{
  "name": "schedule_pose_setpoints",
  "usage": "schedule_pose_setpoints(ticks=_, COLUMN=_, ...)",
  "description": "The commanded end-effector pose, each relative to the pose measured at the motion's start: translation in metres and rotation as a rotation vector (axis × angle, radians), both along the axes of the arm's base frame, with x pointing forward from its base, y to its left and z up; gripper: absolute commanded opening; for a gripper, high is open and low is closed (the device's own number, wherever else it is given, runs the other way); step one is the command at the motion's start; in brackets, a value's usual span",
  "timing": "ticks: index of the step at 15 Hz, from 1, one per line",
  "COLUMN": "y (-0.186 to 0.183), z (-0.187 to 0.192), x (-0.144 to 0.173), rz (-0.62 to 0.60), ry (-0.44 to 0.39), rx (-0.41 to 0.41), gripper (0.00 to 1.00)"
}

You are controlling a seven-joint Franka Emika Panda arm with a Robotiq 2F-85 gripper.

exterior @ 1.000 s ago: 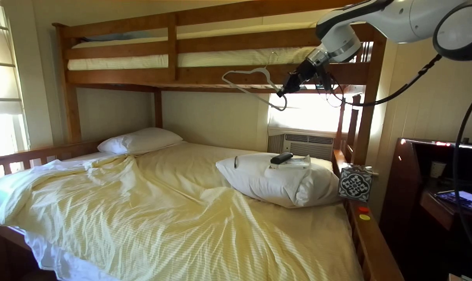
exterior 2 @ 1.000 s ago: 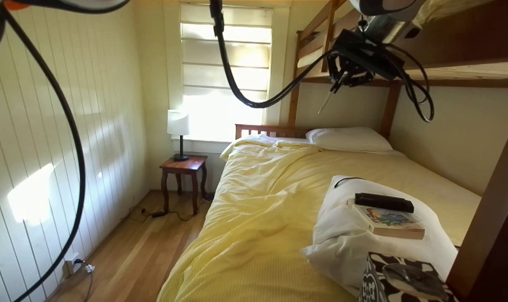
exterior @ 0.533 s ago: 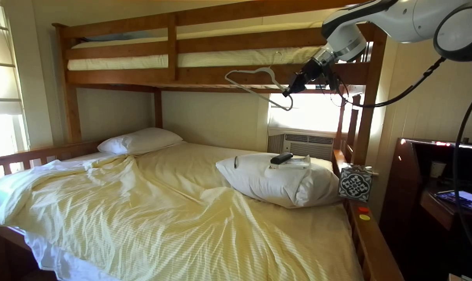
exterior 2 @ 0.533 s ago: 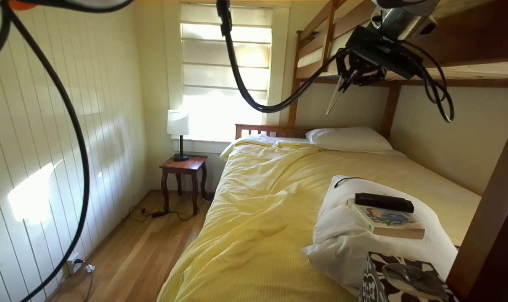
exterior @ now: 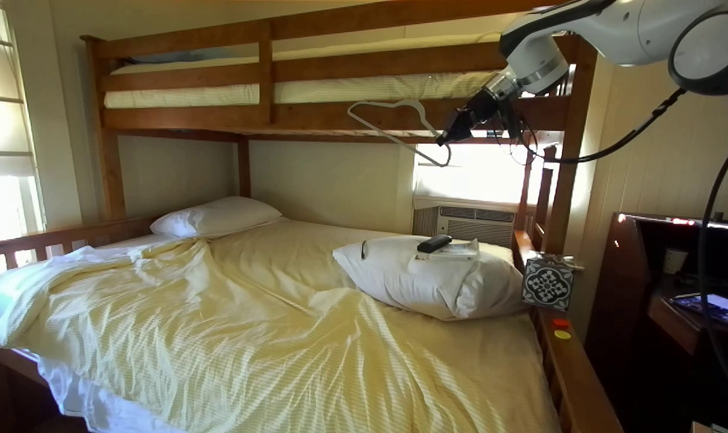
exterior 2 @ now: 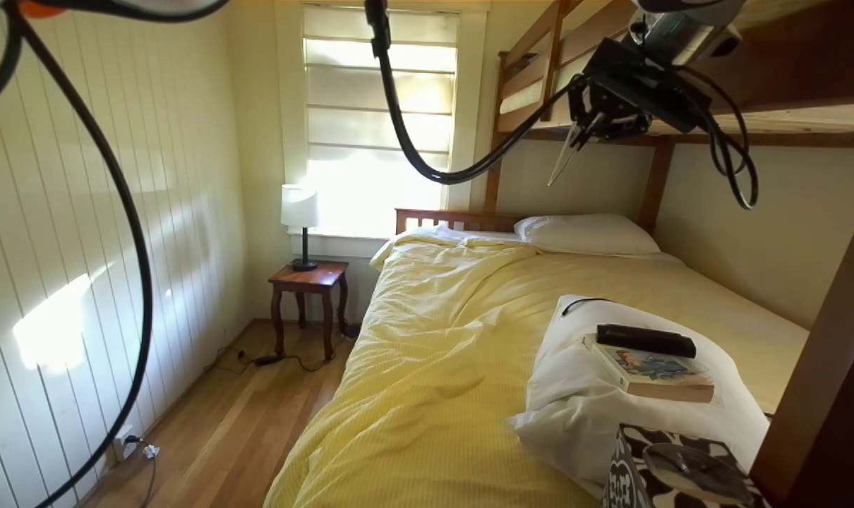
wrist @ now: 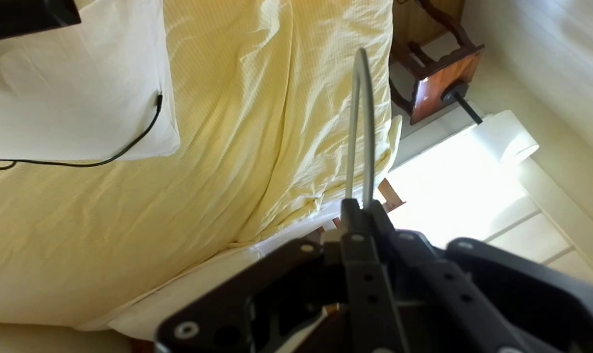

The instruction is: Hang the clothing hanger on the bed

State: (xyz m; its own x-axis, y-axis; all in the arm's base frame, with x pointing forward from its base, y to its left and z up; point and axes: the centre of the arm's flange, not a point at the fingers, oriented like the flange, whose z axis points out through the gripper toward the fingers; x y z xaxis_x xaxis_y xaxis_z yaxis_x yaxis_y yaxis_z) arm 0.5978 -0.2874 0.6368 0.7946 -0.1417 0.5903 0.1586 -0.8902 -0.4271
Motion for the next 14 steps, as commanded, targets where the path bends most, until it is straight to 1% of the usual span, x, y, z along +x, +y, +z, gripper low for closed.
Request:
schedule_pose_setpoints(ticks=1, y=-0.008, z=0.006, x=0.005, rz=-0.027, ry=-0.031, rx=0.076, gripper=0.01)
schedule_pose_setpoints(ticks=6, y=-0.012, z=0.006, x=0.004, rz=-0.046, ry=-0.044, rx=0.115, gripper=0.01)
schedule_pose_setpoints(ticks=9, y=-0.009, z=0.002, x=0.007, rz=-0.05, ry=-0.019, rx=0.123, gripper=0.01)
schedule_pose_setpoints(ticks=14, y=-0.008, z=-0.006, x=0.012, rz=-0.071, ry=0.004, rx=0.174, gripper=0.01)
